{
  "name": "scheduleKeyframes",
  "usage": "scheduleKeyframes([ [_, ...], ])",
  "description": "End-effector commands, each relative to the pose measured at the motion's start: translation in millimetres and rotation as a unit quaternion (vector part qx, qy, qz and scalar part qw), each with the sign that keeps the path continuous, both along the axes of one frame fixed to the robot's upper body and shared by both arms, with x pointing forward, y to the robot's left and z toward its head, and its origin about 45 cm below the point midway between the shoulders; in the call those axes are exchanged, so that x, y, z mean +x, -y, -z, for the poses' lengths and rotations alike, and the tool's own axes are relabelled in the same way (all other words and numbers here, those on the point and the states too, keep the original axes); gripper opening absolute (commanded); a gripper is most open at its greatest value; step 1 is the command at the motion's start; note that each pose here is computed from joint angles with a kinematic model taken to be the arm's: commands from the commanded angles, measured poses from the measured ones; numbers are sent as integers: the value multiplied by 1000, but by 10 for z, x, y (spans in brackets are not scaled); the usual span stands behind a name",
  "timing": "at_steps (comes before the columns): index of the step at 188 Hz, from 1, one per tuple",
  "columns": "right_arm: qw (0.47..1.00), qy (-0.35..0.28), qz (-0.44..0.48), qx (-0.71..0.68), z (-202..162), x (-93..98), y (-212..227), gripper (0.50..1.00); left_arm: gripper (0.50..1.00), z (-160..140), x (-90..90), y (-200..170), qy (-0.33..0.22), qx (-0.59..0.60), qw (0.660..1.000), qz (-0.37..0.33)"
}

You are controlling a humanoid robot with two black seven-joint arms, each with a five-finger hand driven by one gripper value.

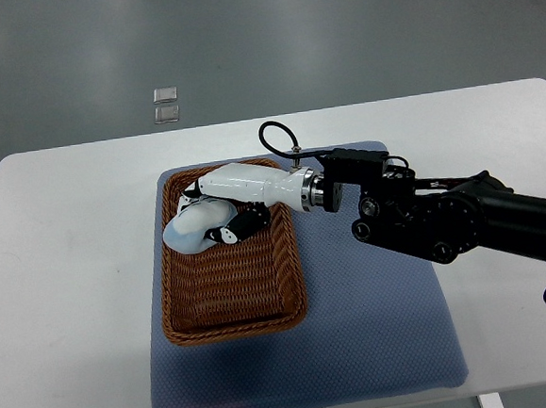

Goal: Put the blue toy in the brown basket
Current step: 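Lift the toy and carry it over the wicker basket, then open the right hand to release the toy into the basket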

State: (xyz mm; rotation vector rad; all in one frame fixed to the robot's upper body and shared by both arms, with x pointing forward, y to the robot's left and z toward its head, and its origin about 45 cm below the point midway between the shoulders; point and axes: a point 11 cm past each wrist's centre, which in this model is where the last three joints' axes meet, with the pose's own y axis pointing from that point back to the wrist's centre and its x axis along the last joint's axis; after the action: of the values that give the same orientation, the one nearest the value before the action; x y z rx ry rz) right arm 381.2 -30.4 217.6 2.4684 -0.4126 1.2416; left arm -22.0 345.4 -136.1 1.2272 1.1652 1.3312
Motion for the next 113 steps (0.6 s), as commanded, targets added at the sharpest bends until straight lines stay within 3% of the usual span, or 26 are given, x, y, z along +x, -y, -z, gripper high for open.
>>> scheduleKeyframes([
  [1,1000,-6,-1,5,32,-33,-41,868,1000,0,1,0,0,0,1000,0],
  [5,1000,-6,0,7,29,-34,-48,901,1000,0,1,0,0,0,1000,0],
  [13,1000,-8,1,6,40,-31,-40,911,1000,0,1,0,0,0,1000,0],
  [74,999,-20,27,20,33,55,97,909,1000,0,1,0,0,0,1000,0],
  [113,981,-126,95,113,-122,257,346,909,1000,0,1,0,0,0,1000,-1],
])
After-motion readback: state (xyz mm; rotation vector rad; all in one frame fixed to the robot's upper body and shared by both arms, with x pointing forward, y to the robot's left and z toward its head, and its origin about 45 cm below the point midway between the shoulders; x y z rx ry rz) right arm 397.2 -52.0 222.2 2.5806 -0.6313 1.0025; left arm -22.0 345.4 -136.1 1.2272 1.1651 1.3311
